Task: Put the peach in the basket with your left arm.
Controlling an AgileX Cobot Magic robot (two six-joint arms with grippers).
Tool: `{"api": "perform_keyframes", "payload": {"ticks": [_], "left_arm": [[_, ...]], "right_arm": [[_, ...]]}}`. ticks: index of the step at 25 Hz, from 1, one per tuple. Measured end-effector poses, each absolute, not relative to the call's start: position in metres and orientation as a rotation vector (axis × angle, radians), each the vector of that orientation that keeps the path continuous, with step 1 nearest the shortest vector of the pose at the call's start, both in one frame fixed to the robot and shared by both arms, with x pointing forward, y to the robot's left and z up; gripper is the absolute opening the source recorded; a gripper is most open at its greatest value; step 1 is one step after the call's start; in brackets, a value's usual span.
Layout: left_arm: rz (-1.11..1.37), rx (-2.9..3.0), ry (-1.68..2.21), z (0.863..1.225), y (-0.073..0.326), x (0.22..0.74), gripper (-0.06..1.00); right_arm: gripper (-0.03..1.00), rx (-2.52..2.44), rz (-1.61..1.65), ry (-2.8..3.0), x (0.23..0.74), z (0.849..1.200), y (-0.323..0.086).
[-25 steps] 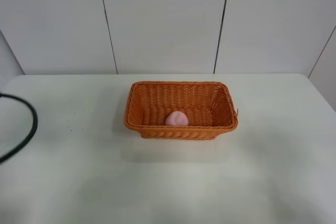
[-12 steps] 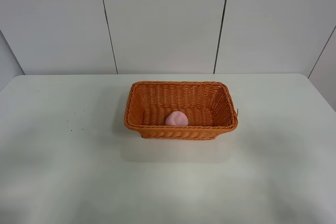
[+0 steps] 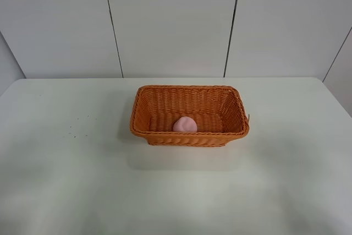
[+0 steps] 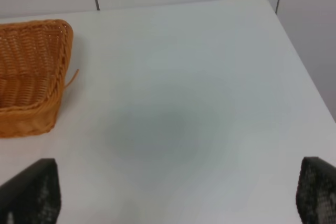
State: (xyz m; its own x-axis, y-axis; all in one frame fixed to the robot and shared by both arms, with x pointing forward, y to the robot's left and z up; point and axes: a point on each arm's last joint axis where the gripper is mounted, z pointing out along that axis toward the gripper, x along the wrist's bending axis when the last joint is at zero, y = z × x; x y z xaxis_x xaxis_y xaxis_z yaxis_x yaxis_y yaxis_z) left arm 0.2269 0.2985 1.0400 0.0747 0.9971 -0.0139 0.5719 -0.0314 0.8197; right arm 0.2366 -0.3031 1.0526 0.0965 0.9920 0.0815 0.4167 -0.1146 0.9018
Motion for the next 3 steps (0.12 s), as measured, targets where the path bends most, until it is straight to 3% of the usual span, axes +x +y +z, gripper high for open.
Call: {"api": "perform_keyframes", "payload": {"ticks": [3], "left_arm": [[0.805,1.684,1.574,1.04,0.2985,0.2269,0.85]], "right_arm": [[0.69,1.638,0.987,1.411,0.2366,1.0526,-0.3031]]}}
